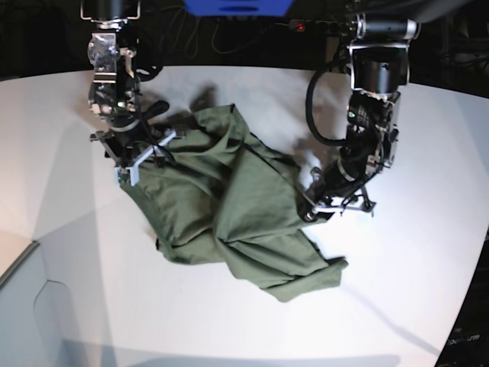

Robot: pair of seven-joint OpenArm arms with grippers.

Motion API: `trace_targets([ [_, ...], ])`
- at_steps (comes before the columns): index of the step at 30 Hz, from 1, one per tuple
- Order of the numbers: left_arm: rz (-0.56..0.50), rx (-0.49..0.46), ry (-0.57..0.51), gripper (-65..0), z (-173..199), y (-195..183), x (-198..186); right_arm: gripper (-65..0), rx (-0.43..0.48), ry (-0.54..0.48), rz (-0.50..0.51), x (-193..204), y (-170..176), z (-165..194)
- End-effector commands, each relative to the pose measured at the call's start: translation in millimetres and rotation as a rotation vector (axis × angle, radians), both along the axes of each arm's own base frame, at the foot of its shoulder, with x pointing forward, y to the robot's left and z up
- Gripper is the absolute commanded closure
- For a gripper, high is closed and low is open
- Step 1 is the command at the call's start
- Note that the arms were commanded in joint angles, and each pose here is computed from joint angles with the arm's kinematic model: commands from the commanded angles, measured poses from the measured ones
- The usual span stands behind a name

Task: Layout the t-shirt on the table in an organized manner, then fold the t-shirt properly
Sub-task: 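Regrasp a shirt corner with the left gripper and pull it outward, then stretch the shirt between both grippers, pulling the right gripper away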

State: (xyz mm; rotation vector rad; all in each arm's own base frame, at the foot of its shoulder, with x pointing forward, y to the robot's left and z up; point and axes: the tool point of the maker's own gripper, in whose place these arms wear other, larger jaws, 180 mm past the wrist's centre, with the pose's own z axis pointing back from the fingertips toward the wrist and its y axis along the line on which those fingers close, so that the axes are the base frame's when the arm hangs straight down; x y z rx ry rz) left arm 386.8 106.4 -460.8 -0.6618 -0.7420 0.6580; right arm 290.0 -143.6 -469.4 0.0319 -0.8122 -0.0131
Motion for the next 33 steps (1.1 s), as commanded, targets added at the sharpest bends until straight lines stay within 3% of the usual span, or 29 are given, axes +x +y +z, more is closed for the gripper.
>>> trace_targets([
  [1, 0.008, 0.002, -0.053, -15.2, 17.0, 5.6, 12.8, -32.5, 0.001, -0.038, 0.0, 8.2, -1.4, 9.3],
  [4, 0.063, -0.004, -0.075, 0.0, 22.7, 21.6, 9.2, -32.5, -0.001, -0.04, 0.0, 8.9, -2.0, 9.8],
  [13, 0.186, 0.051, -0.189, 0.0, 60.7, 78.4, -9.6, -32.5, 0.0, -0.043, 0.0, 11.2, -2.0, 10.6],
  [19, 0.287, 0.155, -0.281, 0.0, 100.2, 125.9, -57.2, -32.8, -0.022, -0.062, 0.002, 15.3, -10.5, 17.8],
  [29, 0.445, 0.251, -0.215, 0.0, 93.9, 186.3, -126.0, -33.1, -0.061, -0.287, 0.012, 51.3, -15.2, 100.0],
  [33, 0.482, 0.26, -0.197, 0.0, 90.7, 198.1, -138.1, -41.4, -0.046, -0.265, 0.008, 79.9, -13.6, 98.5],
])
